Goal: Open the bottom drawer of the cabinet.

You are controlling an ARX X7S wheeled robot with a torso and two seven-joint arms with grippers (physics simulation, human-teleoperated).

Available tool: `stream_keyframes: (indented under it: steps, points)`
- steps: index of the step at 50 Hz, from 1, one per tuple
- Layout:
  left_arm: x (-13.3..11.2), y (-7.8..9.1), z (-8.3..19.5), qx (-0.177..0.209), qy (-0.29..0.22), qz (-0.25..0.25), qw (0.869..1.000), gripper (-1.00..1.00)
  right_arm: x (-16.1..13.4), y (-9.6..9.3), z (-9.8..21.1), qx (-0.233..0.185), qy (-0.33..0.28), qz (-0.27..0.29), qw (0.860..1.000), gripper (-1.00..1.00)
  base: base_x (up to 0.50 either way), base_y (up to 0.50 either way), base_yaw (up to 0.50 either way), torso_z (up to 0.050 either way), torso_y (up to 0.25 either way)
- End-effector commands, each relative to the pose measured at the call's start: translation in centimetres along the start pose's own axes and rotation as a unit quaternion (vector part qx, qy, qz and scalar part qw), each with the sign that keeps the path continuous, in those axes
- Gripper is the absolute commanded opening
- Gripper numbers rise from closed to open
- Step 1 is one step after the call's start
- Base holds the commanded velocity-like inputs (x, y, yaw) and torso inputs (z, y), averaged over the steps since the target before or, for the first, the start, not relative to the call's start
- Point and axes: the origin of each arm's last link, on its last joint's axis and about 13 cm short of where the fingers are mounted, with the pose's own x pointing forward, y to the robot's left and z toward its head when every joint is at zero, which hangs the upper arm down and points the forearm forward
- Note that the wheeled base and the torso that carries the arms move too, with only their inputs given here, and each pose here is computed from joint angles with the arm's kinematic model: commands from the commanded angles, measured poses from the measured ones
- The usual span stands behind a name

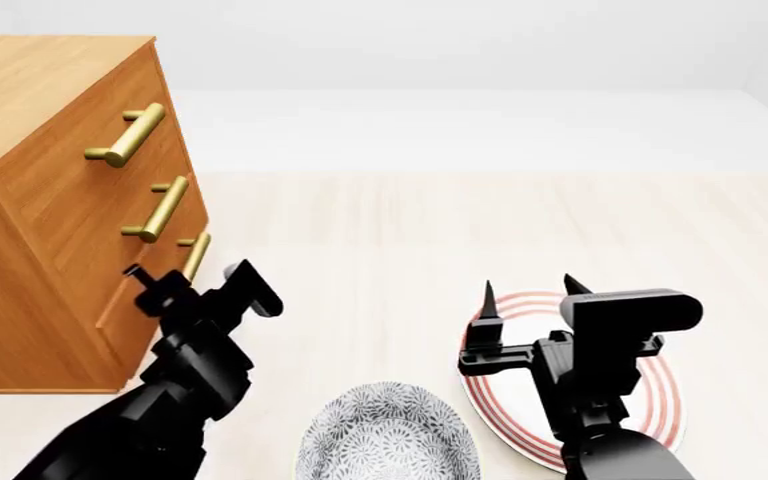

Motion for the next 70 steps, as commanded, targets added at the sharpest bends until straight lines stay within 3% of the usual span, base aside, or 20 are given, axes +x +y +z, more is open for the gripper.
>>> stream_keyframes:
  steps: [1, 12, 15, 31, 65, 66, 67, 70]
  points:
    - [-1.3, 1.1, 4.1, 0.056, -0.066, 0.051, 0.995, -1.00, 0.0, 0.1, 0.1, -0.001, 0.000, 0.003, 1.000, 1.00, 0.01, 0.00, -0.01, 0.000, 0.000]
    - [-2.6, 0.6, 5.9, 0.069, -0.093, 0.043, 0.992, -1.00, 0.0, 0.0, -0.1, 0.002, 0.000, 0.002, 1.000, 1.00, 0.01, 0.00, -0.01, 0.000, 0.001]
    - [-3.1, 0.4, 6.2, 0.075, -0.092, 0.062, 0.991, -1.00, -0.1, 0.0, -0.1, 0.002, -0.001, 0.002, 1.000, 1.00, 0.00, 0.00, 0.00, 0.000, 0.000]
    - [-5.2, -1.0, 7.4, 0.090, -0.106, 0.034, 0.990, -1.00, -0.3, -0.2, -0.2, 0.006, -0.004, -0.001, 1.000, 1.00, 0.00, 0.00, 0.00, 0.000, 0.002]
    - [-6.6, -1.1, 8.8, 0.091, -0.152, 0.027, 0.984, -1.00, -0.2, -0.2, -0.3, 0.006, -0.004, 0.000, 1.000, 1.00, 0.00, 0.00, 0.00, 0.002, 0.004]
    - [-6.8, -1.0, 9.2, 0.079, -0.161, 0.023, 0.984, -1.00, -0.2, -0.3, -0.3, 0.006, -0.004, 0.000, 1.000, 1.00, 0.00, 0.00, 0.00, 0.000, 0.000]
    - [-7.0, -0.9, 9.5, 0.078, -0.168, 0.019, 0.983, 1.00, -0.2, -0.3, -0.3, 0.007, -0.004, -0.001, 1.000, 1.00, 0.00, 0.00, 0.00, 0.000, 0.011]
    - [-7.3, -0.7, 9.7, 0.085, -0.171, 0.019, 0.982, 1.00, -0.2, -0.3, -0.3, 0.007, -0.004, -0.002, 1.000, 1.00, 0.00, 0.00, 0.00, 0.000, 0.000]
